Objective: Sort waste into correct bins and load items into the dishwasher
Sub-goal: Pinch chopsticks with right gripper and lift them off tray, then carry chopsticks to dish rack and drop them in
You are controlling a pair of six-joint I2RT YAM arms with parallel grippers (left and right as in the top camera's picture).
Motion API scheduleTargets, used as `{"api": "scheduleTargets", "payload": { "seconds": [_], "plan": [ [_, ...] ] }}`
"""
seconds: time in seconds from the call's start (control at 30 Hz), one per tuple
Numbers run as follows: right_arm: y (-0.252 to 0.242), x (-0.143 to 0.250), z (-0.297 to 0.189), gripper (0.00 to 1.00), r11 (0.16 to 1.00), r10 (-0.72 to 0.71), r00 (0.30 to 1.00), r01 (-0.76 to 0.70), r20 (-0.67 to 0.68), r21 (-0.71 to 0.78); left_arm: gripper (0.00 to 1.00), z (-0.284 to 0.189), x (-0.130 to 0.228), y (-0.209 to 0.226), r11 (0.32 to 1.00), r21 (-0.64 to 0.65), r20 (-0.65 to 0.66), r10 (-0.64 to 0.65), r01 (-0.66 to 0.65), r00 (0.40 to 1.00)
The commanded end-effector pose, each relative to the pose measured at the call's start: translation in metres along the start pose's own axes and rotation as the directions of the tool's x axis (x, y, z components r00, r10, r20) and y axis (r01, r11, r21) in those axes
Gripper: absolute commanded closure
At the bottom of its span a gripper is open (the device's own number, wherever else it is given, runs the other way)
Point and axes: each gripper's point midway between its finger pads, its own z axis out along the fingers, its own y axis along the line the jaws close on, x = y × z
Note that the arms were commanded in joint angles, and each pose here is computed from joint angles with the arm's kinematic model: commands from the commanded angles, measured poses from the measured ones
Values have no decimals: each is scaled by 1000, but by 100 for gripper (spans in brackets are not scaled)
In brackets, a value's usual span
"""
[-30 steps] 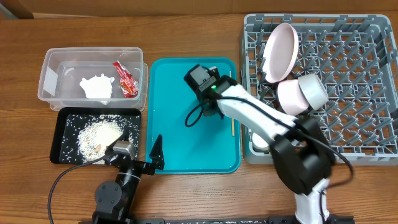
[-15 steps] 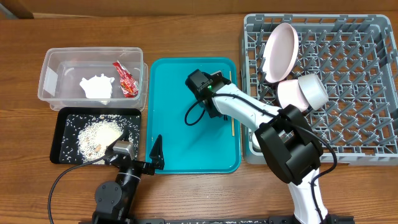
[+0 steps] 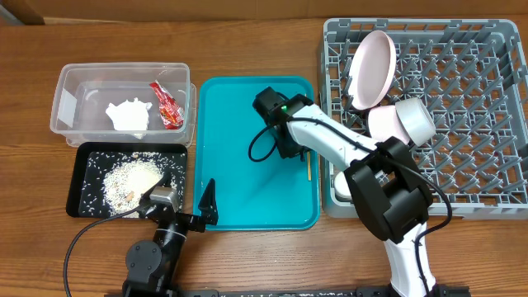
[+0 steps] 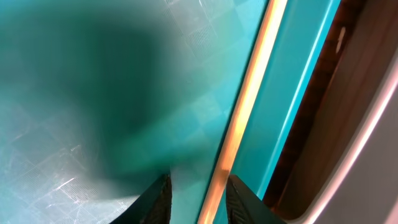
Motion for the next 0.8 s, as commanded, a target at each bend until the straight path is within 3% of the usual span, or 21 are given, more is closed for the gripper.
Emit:
{"api": "scheduleTargets", "payload": {
  "seconds": [0.0, 0.17, 0.3, 0.37, 0.47, 0.6, 0.77],
  "plan": [
    [14, 30, 32, 66, 997, -11, 990, 1, -140, -73, 0, 0, 0, 1, 1000, -3, 6, -11, 11, 1000],
    [30, 44, 28, 64, 964, 3, 970, -67, -244, -257, 0, 0, 0, 1, 1000, -3, 6, -11, 11, 1000],
    [41, 50, 23, 78, 946, -39, 963, -51, -267, -320, 0, 0, 0, 1, 1000, -3, 6, -11, 11, 1000],
    [48, 54, 20, 82, 943, -107, 962, 18, -250, -333, 0, 0, 0, 1, 1000, -3, 6, -11, 11, 1000],
    [57, 56, 17, 96, 960, -166, 965, 111, -204, -257, 0, 0, 0, 1, 1000, -3, 6, -11, 11, 1000],
    [65, 41, -6, 96, 963, -129, 980, 87, -154, -254, 0, 0, 0, 1, 1000, -3, 6, -11, 11, 1000],
    [50, -2, -76, 96, 951, -26, 1000, 28, 11, -309, 0, 0, 0, 1, 1000, -3, 6, -11, 11, 1000]
  ]
}}
